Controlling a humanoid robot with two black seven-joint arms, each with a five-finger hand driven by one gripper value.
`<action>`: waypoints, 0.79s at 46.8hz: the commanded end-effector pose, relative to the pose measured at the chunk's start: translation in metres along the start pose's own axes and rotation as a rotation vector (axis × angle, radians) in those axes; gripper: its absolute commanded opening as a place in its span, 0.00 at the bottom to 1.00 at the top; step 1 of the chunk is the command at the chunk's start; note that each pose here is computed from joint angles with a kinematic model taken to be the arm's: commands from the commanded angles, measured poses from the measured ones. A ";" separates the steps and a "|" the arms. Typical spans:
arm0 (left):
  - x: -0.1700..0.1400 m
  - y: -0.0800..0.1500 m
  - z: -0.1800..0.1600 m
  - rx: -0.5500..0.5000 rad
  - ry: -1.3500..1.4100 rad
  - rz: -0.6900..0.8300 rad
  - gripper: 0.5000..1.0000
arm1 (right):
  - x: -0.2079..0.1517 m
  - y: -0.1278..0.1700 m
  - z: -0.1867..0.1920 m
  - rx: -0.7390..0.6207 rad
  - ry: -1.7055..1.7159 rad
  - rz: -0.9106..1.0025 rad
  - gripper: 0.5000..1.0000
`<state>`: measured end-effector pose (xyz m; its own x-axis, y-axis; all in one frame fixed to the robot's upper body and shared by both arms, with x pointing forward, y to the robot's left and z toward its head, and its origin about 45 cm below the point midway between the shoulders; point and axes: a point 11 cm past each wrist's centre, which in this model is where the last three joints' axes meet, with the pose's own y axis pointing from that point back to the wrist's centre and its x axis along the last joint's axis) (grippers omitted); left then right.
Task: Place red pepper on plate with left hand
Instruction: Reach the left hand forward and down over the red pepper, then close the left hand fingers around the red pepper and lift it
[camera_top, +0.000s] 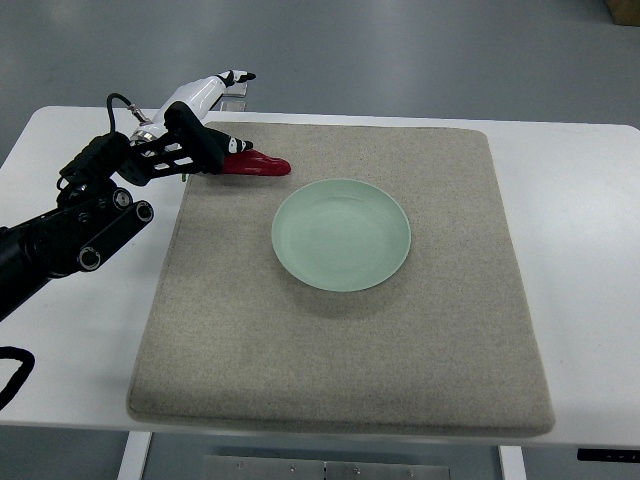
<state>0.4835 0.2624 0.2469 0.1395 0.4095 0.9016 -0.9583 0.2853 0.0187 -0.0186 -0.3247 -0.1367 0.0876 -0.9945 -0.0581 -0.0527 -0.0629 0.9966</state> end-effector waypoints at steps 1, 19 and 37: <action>-0.003 0.001 -0.002 -0.001 -0.052 -0.020 0.80 | 0.000 0.000 0.000 0.000 0.000 0.000 0.86; -0.021 0.006 -0.010 -0.005 -0.164 -0.091 0.80 | 0.000 0.000 0.000 0.000 0.000 0.000 0.86; -0.021 0.011 -0.021 0.011 -0.191 -0.108 0.76 | 0.000 0.000 0.000 0.000 0.000 0.000 0.86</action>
<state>0.4755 0.2745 0.2209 0.1883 0.2092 0.9596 -0.9440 0.3081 0.1181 -0.0186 -0.3247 -0.1367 0.0876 -0.9945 -0.0581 -0.0527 -0.0629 0.9966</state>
